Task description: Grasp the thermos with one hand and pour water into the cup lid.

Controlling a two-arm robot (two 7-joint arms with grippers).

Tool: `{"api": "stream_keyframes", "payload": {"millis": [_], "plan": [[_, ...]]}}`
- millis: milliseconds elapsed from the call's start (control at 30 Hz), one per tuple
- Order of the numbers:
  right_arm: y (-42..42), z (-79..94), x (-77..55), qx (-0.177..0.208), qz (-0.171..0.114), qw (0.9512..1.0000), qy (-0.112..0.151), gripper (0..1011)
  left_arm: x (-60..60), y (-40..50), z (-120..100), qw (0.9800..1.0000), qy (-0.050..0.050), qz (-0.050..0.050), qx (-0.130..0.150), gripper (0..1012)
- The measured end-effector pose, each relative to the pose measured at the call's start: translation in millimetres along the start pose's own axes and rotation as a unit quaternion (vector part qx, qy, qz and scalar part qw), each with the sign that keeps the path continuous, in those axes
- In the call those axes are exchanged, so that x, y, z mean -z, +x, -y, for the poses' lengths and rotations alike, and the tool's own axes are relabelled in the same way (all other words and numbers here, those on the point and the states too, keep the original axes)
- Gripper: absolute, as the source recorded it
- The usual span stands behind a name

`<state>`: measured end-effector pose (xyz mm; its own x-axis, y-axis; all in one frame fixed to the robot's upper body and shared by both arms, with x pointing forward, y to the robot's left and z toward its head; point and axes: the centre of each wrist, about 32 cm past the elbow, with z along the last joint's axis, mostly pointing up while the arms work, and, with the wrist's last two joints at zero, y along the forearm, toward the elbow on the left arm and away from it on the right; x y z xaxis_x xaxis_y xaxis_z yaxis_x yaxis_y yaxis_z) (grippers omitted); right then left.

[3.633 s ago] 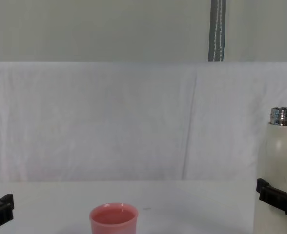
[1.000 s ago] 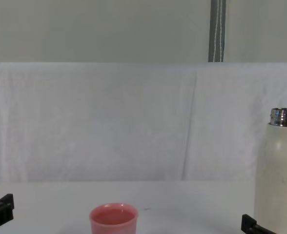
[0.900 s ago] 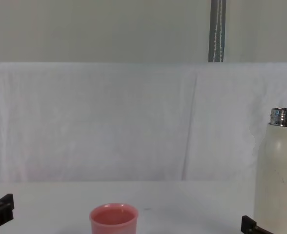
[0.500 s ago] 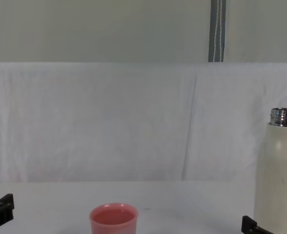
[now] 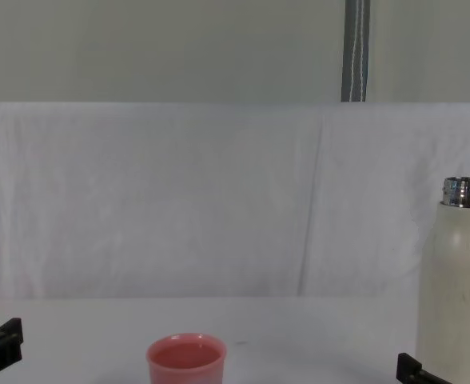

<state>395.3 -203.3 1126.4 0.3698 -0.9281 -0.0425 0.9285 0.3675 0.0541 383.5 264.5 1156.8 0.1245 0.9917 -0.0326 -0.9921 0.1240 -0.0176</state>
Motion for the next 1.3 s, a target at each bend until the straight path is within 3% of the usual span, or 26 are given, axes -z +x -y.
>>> {"api": "stream_keyframes", "payload": {"millis": [1300], "plan": [[0.1, -0.2, -0.2, 0.0, 0.001, 1.0, 0.0, 1001, 0.0, 0.0, 0.0, 1.0, 0.0, 0.0, 0.0, 1001]]}}
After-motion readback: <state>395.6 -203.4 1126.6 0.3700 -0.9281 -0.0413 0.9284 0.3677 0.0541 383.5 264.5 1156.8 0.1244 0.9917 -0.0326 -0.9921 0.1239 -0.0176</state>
